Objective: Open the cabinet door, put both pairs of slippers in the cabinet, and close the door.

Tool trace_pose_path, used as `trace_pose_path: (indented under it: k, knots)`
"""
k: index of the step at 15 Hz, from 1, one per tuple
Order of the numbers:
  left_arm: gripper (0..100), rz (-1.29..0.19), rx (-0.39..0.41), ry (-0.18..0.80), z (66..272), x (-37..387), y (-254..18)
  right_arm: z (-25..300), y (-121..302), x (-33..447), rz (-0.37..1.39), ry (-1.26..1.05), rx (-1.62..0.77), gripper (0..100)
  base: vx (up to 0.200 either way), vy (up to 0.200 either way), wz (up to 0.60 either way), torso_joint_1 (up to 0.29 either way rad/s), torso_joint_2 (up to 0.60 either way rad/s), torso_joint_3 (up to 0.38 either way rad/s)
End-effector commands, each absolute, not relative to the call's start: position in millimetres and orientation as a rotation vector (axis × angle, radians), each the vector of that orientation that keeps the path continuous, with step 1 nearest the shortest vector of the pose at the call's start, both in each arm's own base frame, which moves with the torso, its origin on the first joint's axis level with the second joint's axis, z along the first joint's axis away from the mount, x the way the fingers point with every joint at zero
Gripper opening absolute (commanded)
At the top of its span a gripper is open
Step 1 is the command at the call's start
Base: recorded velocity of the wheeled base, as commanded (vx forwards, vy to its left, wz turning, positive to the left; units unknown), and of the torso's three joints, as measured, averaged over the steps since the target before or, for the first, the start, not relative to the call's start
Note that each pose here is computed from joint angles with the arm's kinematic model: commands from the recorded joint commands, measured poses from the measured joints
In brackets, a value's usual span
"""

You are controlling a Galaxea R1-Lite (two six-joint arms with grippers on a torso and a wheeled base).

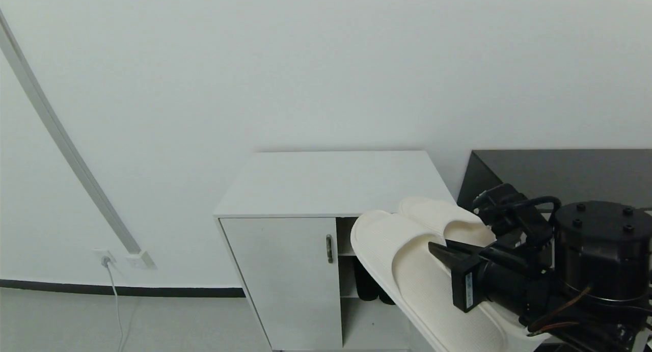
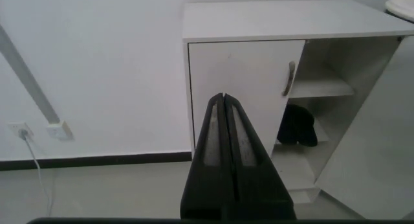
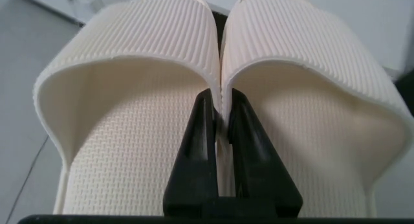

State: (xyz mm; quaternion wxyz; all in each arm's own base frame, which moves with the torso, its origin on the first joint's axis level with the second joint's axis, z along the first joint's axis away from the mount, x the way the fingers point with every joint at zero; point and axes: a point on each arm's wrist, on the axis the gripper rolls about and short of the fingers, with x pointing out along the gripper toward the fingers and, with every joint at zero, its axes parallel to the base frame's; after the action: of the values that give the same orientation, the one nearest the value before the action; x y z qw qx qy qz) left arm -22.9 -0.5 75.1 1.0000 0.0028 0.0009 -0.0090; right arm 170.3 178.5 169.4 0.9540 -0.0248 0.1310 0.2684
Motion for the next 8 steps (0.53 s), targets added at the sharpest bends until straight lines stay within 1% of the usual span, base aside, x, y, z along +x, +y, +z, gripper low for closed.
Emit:
trace_pose_path:
  k: [1, 5, 8]
  knots:
    - [0, -0.018, 0.006, 0.003, 75.2, -22.8, -0.5, 169.3, 178.7, 170.0, 0.548, 0.267, -0.050, 0, 0.000, 0.000, 0.00, 0.000, 0.00, 0.000]
    - [0, -0.018, 0.006, 0.003, 75.2, -22.8, -0.5, 167.2, 178.6, 169.9, 0.549, 0.275, -0.056, 0, 0.000, 0.000, 0.00, 0.000, 0.00, 0.000]
    - [0, -0.018, 0.008, 0.003, 75.2, -22.8, -0.5, 160.0, 175.7, 168.7, 0.547, 0.300, -0.069, 0, 0.000, 0.000, 0.00, 0.000, 0.00, 0.000]
